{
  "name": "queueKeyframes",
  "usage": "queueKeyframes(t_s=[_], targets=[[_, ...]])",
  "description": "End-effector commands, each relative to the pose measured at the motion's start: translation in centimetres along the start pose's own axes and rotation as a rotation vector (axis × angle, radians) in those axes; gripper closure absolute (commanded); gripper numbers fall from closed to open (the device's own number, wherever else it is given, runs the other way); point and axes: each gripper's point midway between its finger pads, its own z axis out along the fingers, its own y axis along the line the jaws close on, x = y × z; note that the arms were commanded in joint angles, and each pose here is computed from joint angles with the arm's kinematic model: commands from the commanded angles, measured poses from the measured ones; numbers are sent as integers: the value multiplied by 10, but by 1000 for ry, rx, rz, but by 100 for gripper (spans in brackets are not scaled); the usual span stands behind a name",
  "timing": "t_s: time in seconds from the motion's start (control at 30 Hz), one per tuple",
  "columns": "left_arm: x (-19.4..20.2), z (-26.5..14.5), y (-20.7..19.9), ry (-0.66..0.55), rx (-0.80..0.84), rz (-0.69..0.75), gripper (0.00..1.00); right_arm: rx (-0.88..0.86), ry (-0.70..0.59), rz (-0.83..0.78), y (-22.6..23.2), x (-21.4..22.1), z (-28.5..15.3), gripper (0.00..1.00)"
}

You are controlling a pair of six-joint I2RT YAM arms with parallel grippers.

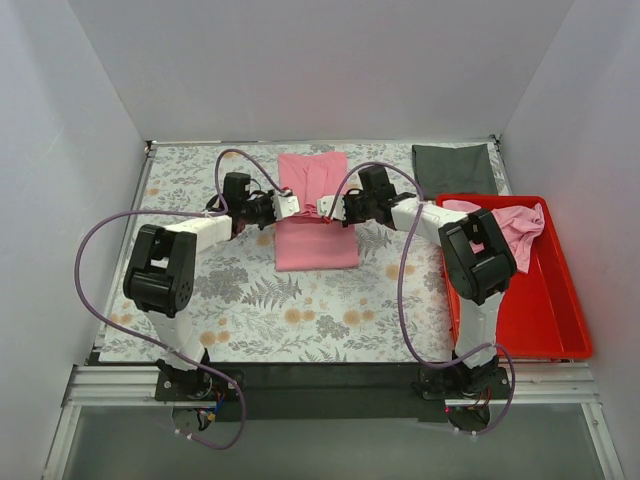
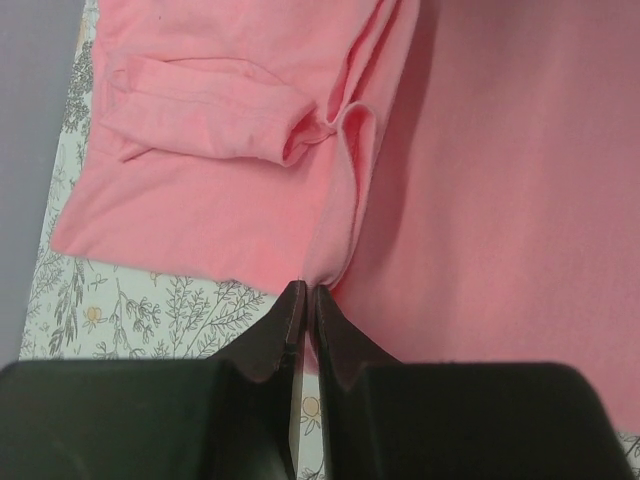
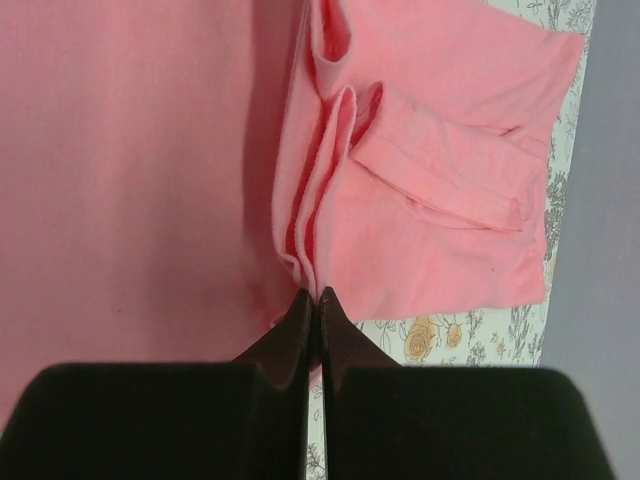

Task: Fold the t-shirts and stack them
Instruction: Fold the tshirt

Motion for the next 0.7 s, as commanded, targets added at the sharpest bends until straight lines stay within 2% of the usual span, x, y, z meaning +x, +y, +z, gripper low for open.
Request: queueKeyframes(t_s=[0.0,0.47,0.5,0.57,0.6,0.63,0.67], targets=[[-9,0,19,-32,-38,60,100,77,-36,-63,-33,-8,1,99],[9,15,30,-1,-61,71,100,96,-16,-60,-41,7,11,97],[11,16,30,4,-60,65,94,101,-8,-57,-42,8,12,82],[11,16,36,10,-76,51,85,108,-2,-47,-44,9,11,75],[10,15,39,13,-86,44,80,118,3,-51,-47,7,8,67],[7,13,45,8,-101,40,71,127,7,-53,-49,6,6,64],[4,8,57,8,-136,5,69,141,11,-51,-54,5,2,62]])
